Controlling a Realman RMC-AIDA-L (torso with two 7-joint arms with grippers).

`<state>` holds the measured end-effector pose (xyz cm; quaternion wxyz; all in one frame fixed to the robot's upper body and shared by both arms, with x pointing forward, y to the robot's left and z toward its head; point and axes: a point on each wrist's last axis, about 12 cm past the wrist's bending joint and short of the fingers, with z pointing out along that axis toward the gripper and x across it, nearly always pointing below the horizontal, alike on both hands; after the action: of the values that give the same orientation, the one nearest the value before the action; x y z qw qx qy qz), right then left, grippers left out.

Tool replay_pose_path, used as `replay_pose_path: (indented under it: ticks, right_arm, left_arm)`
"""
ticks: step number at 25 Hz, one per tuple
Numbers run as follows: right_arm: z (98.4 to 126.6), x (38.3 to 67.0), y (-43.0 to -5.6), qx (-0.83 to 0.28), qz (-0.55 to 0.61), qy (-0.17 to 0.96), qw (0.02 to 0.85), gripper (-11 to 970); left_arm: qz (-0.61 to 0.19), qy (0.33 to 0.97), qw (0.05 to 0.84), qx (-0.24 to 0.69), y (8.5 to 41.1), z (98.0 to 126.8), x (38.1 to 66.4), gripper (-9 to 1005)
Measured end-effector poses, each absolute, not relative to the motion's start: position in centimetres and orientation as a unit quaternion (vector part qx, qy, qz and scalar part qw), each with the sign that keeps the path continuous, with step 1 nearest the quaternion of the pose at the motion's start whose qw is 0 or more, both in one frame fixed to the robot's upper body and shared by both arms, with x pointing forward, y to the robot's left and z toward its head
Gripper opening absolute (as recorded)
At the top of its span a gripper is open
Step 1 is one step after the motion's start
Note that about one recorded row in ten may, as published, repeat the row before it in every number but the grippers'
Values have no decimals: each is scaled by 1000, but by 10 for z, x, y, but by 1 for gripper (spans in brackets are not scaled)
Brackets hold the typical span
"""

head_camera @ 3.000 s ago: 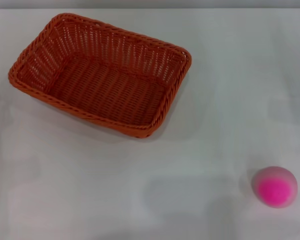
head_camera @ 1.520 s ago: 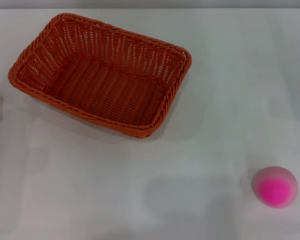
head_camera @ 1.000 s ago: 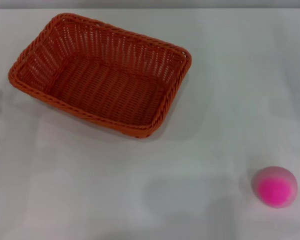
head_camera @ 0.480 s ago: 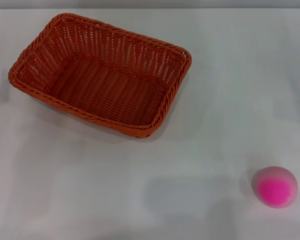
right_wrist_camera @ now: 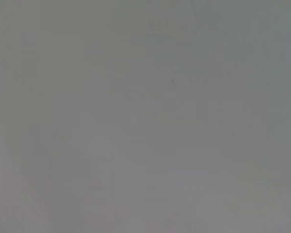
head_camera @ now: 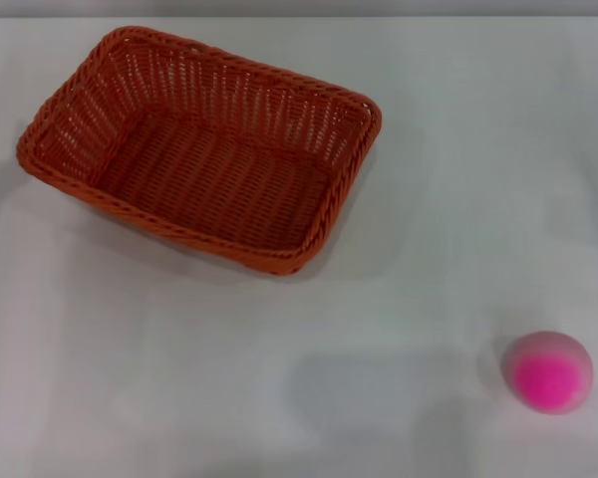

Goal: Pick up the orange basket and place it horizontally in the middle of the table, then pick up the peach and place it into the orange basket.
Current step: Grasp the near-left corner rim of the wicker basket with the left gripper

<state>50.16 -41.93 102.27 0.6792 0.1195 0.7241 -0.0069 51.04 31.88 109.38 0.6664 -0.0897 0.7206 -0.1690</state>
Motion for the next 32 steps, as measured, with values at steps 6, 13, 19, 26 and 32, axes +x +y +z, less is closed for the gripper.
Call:
replay_pose_path:
  ticks: [6,13,19,26,32]
  right_arm:
    - [1023,502,-419,119,-7,725,678,812]
    - [1023,502,-421,118,-9,725,678,812]
    - [1025,503,-423,116,-13,723,681,811]
    - [1026,502,-424,115,-14,723,681,812]
    - [1026,503,-424,115,-14,723,681,812]
  left_arm:
    - [-173,738,646,-90,311,1114,518,529]
    - [-200,744,631,-91,305,1130,523,528]
    - [-219,753,617,-59,299,1138,532,528]
    - [-256,779,572,-20,295,1144,539,529]
    - [-293,806,514,2,298,1153,546,528]
